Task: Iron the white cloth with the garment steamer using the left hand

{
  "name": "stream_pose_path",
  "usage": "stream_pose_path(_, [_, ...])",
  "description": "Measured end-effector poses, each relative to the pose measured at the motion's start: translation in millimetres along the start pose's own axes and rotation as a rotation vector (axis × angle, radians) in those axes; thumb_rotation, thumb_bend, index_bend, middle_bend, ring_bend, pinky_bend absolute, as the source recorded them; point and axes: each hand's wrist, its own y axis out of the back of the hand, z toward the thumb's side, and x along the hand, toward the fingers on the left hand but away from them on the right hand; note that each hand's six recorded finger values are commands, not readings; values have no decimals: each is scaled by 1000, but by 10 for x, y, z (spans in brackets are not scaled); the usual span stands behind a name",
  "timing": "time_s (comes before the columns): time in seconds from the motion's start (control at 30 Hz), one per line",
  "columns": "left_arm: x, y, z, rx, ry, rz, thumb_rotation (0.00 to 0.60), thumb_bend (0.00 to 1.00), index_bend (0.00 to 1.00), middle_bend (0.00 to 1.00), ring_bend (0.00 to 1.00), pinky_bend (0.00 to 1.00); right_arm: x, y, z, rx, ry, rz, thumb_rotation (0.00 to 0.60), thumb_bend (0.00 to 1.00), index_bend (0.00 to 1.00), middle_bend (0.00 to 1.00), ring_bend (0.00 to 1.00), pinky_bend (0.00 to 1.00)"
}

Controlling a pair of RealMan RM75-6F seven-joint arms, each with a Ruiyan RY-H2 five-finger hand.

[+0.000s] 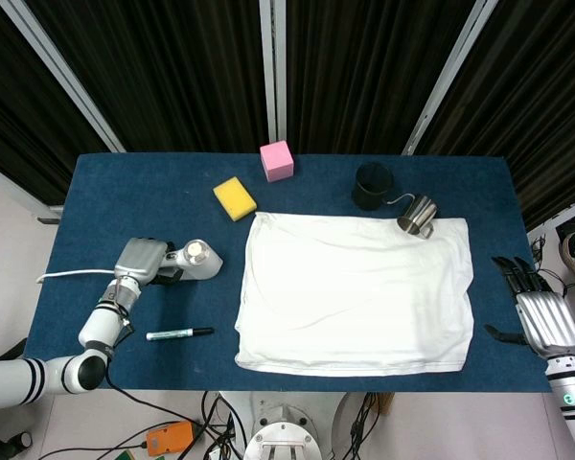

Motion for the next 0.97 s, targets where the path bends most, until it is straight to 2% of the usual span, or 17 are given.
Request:
stream_pose_path(0.13, [-82,16,11,-2,-5,10,371,92,24,68,24,134,-8,3,-24,-14,-1,7,600,252,0,132,62,198])
stream_pose_path(0.23, [-194,63,-42,-21,3,36,368,69,0,17,0,101,-21,32,-93,-15,-16,4,600,252,0,132,62,198])
stream_pose_path(0.47, [-570,221,-468,-121,80,155,371,66,0,19,0,5,-25,177,-284,8,-53,-33,600,253,0,132,62,197])
stream_pose_path(0.67, [-973,300,-1055,-251,171,323,403,66,9,40,0,0,-64,464,-496,78,-78,-139,600,252,0,125,36,197])
stream_pose_path(0.8, [-1421,168,-1512,-307,244,407,413,66,10,42,0,0,-8,496,-479,55,-63,-148,600,253,0,90,2,168])
stream_pose_path(0.97, [-1910,-73,-1706,-298,284,424,425,66,9,42,0,0,91,407,-352,35,-24,-125,600,252,0,84,0,152])
